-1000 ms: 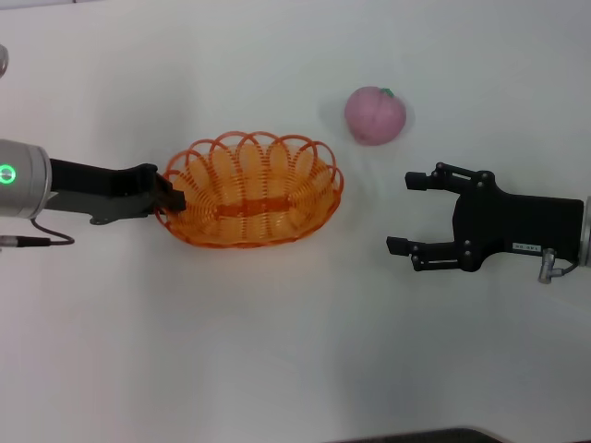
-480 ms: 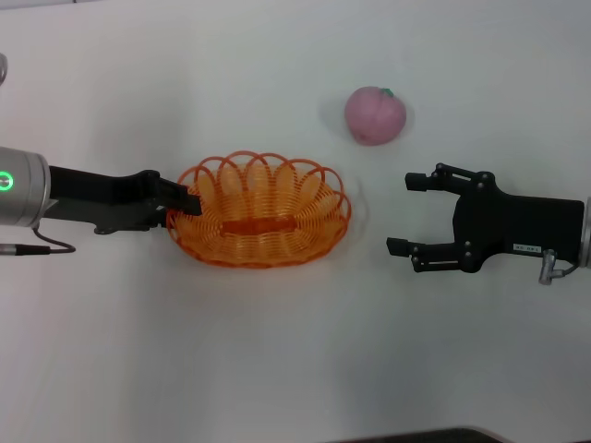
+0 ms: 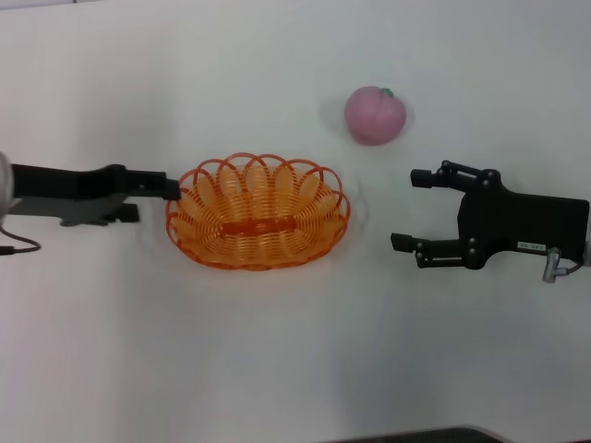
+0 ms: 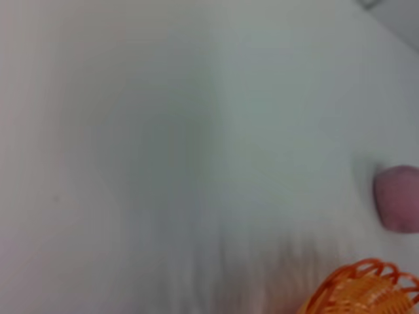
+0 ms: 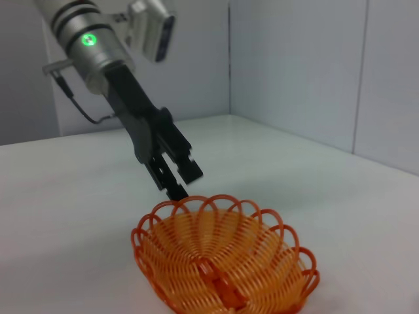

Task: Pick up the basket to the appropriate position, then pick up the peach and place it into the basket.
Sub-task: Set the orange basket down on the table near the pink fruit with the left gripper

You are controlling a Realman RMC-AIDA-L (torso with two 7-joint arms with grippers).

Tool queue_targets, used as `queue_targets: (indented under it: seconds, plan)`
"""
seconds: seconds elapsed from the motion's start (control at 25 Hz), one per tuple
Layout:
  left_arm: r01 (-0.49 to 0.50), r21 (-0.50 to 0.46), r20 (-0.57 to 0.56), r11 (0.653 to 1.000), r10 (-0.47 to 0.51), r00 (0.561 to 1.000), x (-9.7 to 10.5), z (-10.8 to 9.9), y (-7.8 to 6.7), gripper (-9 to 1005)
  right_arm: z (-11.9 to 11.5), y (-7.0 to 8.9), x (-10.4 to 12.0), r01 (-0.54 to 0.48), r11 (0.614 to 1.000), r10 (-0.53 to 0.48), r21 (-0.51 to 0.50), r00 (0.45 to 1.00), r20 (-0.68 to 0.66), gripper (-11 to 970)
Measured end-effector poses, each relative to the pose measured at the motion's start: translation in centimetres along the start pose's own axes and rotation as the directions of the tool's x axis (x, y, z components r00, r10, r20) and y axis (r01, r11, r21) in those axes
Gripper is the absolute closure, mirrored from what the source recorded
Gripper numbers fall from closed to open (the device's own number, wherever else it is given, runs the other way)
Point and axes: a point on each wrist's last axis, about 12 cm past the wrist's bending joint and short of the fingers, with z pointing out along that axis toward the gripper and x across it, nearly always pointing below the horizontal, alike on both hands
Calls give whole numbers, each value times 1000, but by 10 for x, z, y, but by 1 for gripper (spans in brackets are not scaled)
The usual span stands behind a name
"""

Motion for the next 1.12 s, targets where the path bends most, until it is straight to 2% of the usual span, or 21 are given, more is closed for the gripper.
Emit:
queue_targets:
  seconds: [0.2,0.32,0.4,0.48,0.6,0.68,0.8,0.88,0.96,1.12]
  plan:
    - [-123,48,115,991,117,986,4,-22,6,180,-2,-1,0,-5,1000,5,16,1000,10,22]
    - [-239,85,177,967,221,959,10,-33,12,121,-3,-1,0,-6,1000,6,22,1000,16,24]
    - [-367,108,238,924,334,912,21,-40,18,81,-3,-1,-1,-6,1000,6,26,1000,19,25]
    - [-449,106,270,887,409,872,30,-44,24,82,-3,-2,-1,-6,1000,5,30,1000,24,26]
    - [-596,98,309,797,544,780,48,-49,32,83,-3,-3,-2,-6,999,5,34,1000,29,28]
    - [-697,90,348,712,633,692,63,-49,38,83,-3,-3,-2,-6,999,5,40,999,33,29]
    - [-800,75,419,595,710,567,87,-44,46,85,-4,-4,-2,-10,999,7,53,999,41,31]
    - [-838,68,445,541,735,511,99,-39,49,85,-5,-4,-2,-13,998,10,62,999,43,32]
    - [-845,75,442,530,742,504,108,-33,52,86,-6,-4,-1,-13,998,10,67,999,44,33]
    - [-826,111,391,552,740,547,118,-25,58,87,-9,-5,-1,-9,997,6,76,999,39,35]
